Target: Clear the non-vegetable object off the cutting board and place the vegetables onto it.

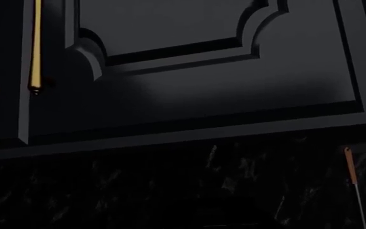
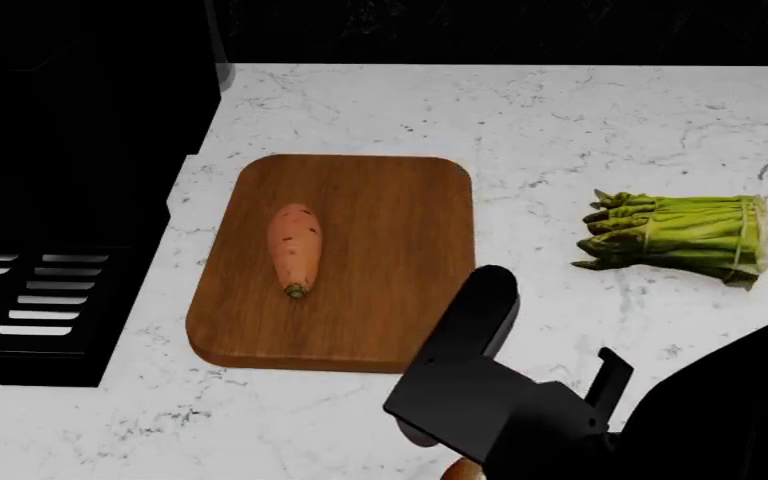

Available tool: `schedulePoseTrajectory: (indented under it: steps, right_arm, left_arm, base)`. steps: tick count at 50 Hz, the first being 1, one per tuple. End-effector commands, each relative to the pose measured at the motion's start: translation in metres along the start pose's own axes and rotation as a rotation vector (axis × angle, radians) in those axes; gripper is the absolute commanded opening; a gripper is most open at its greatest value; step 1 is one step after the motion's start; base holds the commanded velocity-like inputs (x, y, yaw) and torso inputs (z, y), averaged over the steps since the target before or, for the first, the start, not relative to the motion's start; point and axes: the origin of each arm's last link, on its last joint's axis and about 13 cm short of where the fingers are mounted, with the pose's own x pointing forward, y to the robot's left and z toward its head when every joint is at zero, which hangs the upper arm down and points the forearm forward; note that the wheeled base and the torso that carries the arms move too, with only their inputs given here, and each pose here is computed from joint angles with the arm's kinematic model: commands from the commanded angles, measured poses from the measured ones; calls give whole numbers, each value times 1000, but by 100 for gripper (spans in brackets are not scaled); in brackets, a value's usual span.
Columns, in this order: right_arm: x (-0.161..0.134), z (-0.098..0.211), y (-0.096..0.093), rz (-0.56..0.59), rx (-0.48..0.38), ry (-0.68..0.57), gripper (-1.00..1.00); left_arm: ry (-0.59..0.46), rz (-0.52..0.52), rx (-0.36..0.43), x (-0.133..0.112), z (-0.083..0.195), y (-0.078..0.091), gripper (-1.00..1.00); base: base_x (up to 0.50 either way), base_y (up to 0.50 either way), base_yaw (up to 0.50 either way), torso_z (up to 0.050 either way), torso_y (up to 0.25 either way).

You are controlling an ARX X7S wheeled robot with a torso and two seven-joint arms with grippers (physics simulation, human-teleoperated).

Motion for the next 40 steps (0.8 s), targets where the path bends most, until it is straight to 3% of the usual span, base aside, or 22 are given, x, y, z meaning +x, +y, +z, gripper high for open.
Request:
schedulePoseTrajectory:
  steps: [1, 17, 31, 40]
  right_arm:
    - [-2, -2, 1, 3, 1, 9, -100]
    - [-47, 47, -25, -146, -80, -151, -100]
    - [-13, 78, -58, -154, -45, -270, -100]
    - [11, 95, -75, -152, -29, -272, -100]
  left_arm:
    - [-1, -1, -1, 0, 1, 0, 100]
    - [-3, -3, -3, 0, 1, 0, 100]
    - [0, 5, 2, -1, 0, 3, 100]
    - [-2, 5, 8, -2, 3, 4, 100]
  base:
    - [0, 0, 0, 0, 0]
    - [0, 0, 0, 0, 0]
    - [0, 0, 0, 0, 0]
    - [0, 0, 0, 0, 0]
